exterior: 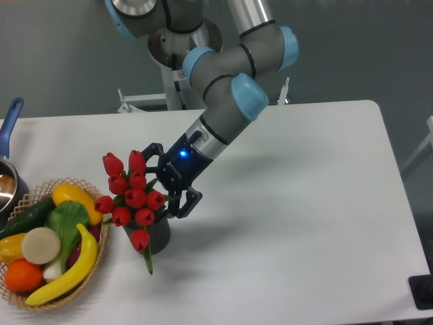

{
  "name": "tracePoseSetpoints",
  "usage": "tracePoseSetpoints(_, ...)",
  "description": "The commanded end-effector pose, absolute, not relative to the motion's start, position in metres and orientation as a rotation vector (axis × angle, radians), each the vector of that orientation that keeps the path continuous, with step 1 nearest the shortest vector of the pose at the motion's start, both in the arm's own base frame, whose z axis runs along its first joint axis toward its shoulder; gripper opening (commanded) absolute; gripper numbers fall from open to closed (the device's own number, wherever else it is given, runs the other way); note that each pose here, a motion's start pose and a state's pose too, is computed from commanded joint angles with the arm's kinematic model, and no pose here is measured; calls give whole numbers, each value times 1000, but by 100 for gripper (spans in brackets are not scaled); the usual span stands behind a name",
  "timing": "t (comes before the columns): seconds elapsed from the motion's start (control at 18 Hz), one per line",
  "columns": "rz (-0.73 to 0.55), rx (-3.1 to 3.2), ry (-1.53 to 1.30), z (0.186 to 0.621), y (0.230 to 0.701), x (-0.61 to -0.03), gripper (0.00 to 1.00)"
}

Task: Pick up the flowers from the vase
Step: 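Position the gripper around the tulip stems and close it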

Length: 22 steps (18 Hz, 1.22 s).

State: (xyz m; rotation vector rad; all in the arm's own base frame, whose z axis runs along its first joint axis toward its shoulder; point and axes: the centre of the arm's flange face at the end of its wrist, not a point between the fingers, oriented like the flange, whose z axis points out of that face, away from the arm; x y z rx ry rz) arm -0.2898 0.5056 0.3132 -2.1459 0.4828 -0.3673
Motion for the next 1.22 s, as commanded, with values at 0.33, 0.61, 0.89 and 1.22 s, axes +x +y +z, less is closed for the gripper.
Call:
tracePoseSetpoints(0.33, -373, -2131, 494, 310, 508, -291, 92)
tracePoseSetpoints(0.61, -379, -2131, 492, 307, 508, -291, 68)
tracePoseSetpoints(0.89, -379, -2130, 491, 308, 508, -291, 55)
tracePoseSetpoints(1.22, -376, -2127, 490, 310, 508, -292, 44)
